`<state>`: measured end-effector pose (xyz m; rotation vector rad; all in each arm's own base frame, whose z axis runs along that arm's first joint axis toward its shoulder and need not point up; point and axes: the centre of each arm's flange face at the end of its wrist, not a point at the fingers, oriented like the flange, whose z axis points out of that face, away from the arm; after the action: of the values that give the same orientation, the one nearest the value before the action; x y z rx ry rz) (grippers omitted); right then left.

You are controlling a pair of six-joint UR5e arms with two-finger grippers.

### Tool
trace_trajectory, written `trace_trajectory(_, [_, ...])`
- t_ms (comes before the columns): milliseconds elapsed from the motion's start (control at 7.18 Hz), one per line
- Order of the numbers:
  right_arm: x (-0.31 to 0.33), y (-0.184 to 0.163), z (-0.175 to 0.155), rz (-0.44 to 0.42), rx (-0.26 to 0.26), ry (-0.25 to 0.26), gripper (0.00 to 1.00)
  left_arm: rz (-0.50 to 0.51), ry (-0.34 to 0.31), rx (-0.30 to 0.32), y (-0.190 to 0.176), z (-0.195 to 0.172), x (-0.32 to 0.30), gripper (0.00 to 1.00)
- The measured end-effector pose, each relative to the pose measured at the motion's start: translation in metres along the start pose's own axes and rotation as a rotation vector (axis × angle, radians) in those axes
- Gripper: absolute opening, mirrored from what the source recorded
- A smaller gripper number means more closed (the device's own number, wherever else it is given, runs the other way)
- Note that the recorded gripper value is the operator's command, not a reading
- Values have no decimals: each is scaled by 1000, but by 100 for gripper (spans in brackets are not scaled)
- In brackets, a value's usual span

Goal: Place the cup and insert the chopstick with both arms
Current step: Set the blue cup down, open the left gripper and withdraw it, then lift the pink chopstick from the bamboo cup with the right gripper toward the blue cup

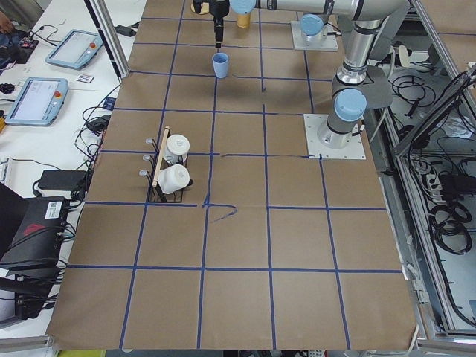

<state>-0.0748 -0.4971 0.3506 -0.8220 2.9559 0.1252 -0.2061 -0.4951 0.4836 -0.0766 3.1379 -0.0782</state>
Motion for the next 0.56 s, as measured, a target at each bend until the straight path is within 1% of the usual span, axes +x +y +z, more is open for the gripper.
trace_trajectory(139, [1, 0, -8, 1, -1, 0, 11, 83, 0, -7, 6, -6, -11, 100])
trace_trajectory(279, [0, 0, -21, 2, -5, -4, 11, 124, -1, 2, 6, -12, -25, 100])
trace_trajectory(418, [-1, 0, -42, 1, 2, 1, 12, 124, 1, 19, 3, -17, -39, 100])
trace_trajectory(557, [-4, 0, -72, -2, 23, 14, 14, 114, 3, 29, 0, -19, -47, 100])
